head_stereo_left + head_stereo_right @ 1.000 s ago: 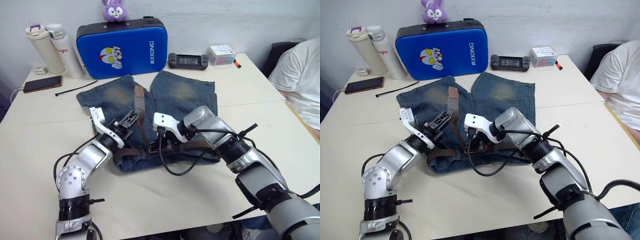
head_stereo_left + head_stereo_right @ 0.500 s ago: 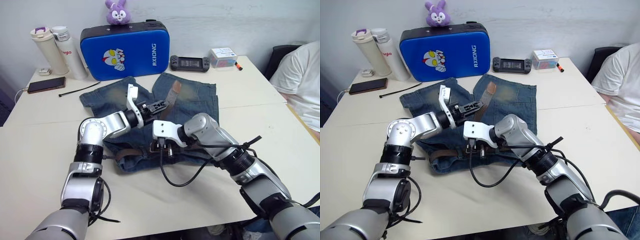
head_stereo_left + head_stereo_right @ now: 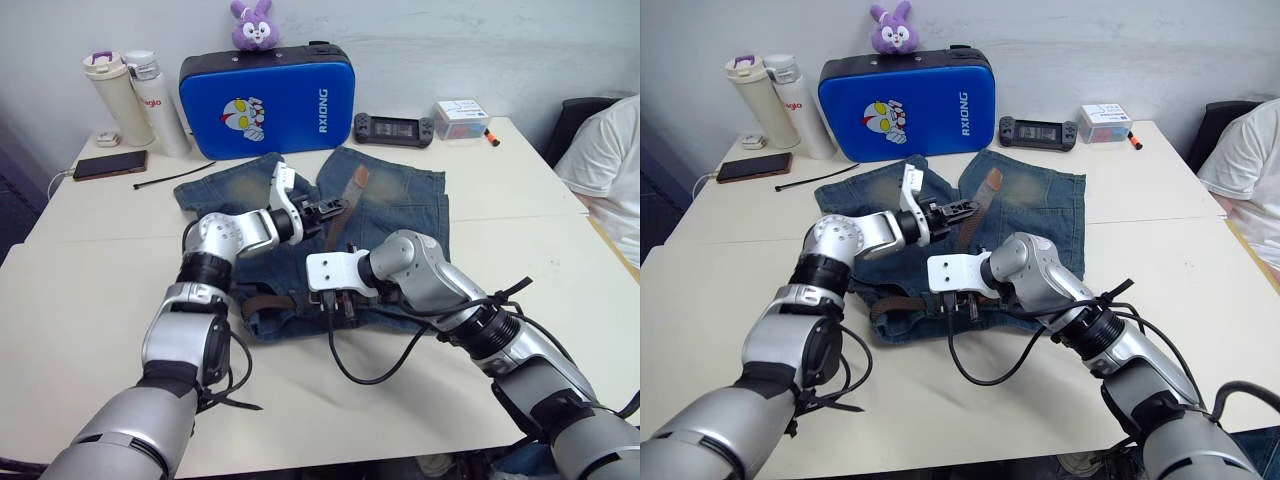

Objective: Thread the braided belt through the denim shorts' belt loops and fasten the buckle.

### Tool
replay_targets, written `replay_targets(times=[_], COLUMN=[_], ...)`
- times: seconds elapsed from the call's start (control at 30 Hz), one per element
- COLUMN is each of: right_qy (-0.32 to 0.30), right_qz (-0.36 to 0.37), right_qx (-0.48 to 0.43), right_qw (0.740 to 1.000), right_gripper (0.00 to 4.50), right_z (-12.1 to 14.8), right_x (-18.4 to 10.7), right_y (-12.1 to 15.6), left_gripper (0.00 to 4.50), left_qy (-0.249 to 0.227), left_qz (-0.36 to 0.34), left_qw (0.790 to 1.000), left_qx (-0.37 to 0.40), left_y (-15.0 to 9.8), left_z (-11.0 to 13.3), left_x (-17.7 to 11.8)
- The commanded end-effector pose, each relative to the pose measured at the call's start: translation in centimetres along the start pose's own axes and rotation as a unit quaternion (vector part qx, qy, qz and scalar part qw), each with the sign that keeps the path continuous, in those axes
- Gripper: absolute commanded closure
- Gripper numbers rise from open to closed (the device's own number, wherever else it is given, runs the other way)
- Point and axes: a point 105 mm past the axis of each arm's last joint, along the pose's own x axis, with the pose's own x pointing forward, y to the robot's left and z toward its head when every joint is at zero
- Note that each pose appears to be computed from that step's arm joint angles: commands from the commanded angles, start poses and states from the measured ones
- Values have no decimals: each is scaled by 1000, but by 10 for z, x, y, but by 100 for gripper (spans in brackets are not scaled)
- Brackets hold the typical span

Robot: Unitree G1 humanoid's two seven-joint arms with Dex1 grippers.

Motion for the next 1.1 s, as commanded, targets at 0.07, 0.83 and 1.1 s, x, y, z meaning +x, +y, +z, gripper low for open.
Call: replay_targets(times=[0.07, 0.83, 1.1], right_qy=[109, -34, -42], right_qz=[129, -8, -5], right_qx=[64, 298, 304], right_qw=[984, 954, 952], right_gripper=[446, 446, 446], right_z=[-67, -44, -40], right_x=[37, -18, -31], right_y=[72, 19, 12], left_gripper=[450, 450, 450], left_qy=[-33, -40, -32], left_qz=[-55, -24, -20], left_qw=[996, 999, 999], left_qx=[56, 10, 6], left_y=[-39, -8, -11], left_z=[22, 7, -6], left_x=[19, -52, -43])
